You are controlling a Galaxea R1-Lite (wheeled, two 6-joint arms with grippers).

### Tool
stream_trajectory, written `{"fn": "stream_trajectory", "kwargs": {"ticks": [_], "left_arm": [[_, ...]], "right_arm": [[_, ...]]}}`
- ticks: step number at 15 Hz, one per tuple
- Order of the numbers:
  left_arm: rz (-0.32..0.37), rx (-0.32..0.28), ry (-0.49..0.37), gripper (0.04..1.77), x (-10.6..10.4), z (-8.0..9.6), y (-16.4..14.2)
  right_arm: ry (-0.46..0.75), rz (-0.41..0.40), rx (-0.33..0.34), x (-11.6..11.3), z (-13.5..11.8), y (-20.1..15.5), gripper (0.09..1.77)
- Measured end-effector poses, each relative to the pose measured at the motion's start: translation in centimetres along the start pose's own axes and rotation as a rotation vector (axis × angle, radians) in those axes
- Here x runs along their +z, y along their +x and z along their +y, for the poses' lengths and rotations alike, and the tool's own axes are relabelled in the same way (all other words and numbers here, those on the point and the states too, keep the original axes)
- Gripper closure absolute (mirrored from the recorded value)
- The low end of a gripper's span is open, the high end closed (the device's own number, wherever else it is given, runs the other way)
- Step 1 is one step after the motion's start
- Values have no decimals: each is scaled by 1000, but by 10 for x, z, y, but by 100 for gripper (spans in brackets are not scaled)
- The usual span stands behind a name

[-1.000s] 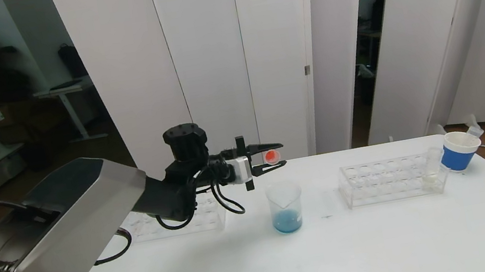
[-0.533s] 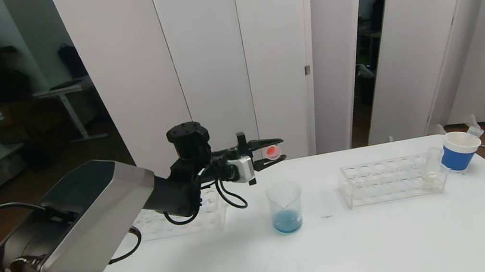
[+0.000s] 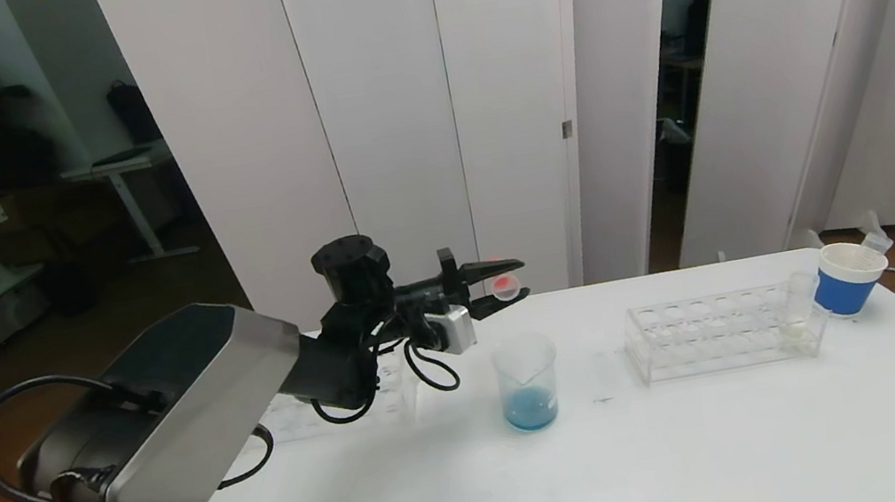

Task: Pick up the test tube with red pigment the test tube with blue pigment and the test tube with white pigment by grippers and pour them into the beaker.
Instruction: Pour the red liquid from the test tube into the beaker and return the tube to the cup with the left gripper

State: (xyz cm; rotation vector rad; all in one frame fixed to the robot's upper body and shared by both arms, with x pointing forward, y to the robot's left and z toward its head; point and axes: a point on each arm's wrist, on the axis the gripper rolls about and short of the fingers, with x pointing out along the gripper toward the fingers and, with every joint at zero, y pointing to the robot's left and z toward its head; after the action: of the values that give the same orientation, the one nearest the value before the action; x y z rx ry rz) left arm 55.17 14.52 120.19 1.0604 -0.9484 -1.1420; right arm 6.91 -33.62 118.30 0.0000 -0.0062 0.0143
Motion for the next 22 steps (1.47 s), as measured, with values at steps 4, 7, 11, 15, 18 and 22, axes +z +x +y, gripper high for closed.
{"fn": "stream_trajectory", "kwargs": {"ticks": [4,7,11,15,18,22], "left_arm": [[-2,4,9,123,1,-7,2],[-4,10,22,123,-1,-12,3],[-11,27,56,123,-3,-14,4],[-14,49,92,123,-5,-15,5],[-14,53,105,123,-6,-16,6],[-9,53,127,123,-6,-18,6]], "right_arm": [[0,0,0,0,0,0,11],[0,0,1,0,0,0,11],[0,0,0,0,0,0,11],[0,0,1,0,0,0,11],[0,0,1,0,0,0,11],[0,0,0,0,0,0,11]]}}
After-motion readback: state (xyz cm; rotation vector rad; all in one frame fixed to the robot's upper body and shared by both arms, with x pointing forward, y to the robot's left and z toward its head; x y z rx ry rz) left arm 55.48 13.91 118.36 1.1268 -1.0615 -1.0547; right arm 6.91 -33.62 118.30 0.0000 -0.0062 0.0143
